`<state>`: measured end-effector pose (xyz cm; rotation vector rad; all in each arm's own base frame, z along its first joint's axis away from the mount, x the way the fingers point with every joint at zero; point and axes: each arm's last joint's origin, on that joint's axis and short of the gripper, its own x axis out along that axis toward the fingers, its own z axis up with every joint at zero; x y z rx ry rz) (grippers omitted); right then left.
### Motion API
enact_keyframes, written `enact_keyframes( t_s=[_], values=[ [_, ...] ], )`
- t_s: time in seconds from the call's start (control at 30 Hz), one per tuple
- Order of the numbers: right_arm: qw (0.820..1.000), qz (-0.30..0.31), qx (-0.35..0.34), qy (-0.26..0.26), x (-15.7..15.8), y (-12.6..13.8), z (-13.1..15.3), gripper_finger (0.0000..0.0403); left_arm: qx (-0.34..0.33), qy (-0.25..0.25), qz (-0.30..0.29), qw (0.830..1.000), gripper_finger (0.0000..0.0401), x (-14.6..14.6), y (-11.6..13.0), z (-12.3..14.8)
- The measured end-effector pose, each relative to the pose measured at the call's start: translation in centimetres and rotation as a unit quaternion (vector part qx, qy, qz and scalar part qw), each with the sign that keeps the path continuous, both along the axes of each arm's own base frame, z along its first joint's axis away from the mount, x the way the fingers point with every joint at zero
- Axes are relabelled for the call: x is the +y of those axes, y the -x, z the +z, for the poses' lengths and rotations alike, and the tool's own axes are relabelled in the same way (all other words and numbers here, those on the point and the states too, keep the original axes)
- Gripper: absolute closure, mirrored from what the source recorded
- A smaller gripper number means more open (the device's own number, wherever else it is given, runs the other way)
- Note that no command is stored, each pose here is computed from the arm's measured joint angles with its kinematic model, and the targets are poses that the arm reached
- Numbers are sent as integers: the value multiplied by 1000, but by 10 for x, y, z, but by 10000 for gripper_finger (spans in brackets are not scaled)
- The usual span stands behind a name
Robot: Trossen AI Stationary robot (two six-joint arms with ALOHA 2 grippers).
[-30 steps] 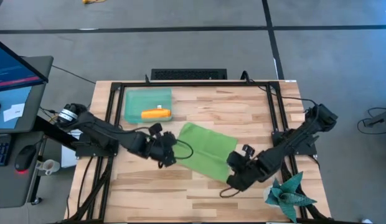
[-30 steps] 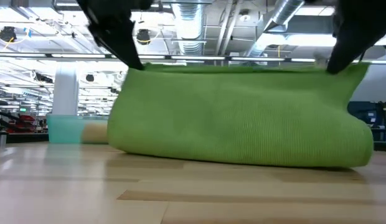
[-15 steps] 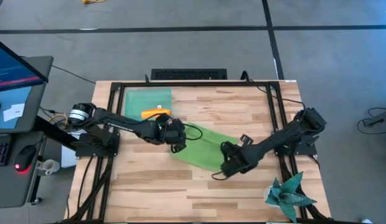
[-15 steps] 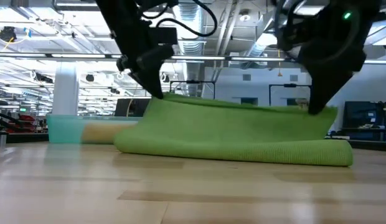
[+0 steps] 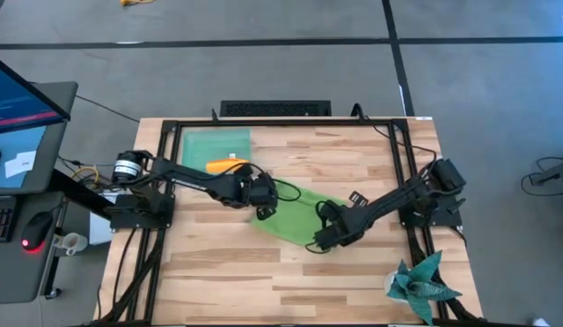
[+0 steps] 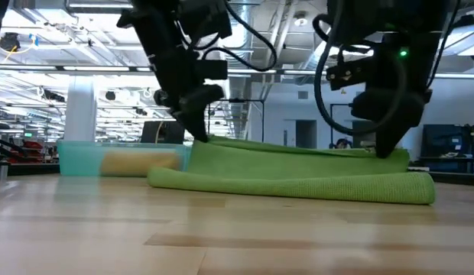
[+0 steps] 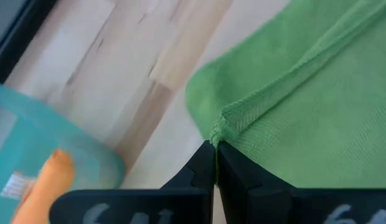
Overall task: Roll microfiber towels into tight, uniform cylinder then place into a basket
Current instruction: Roll the green microfiber cloth
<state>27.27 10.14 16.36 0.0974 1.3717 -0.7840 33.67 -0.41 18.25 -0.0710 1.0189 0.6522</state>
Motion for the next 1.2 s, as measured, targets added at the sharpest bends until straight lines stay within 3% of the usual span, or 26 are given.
enact_keyframes(
  t_s=[0.63,1.2],
  values=[
    [1000,-20,-5,3,-14,-6,0,395,8,-25,21,999,397,11,1,0],
    [999,-43,11,-18,-36,-12,-1,387,36,-31,31,998,306,31,1,11]
  ],
)
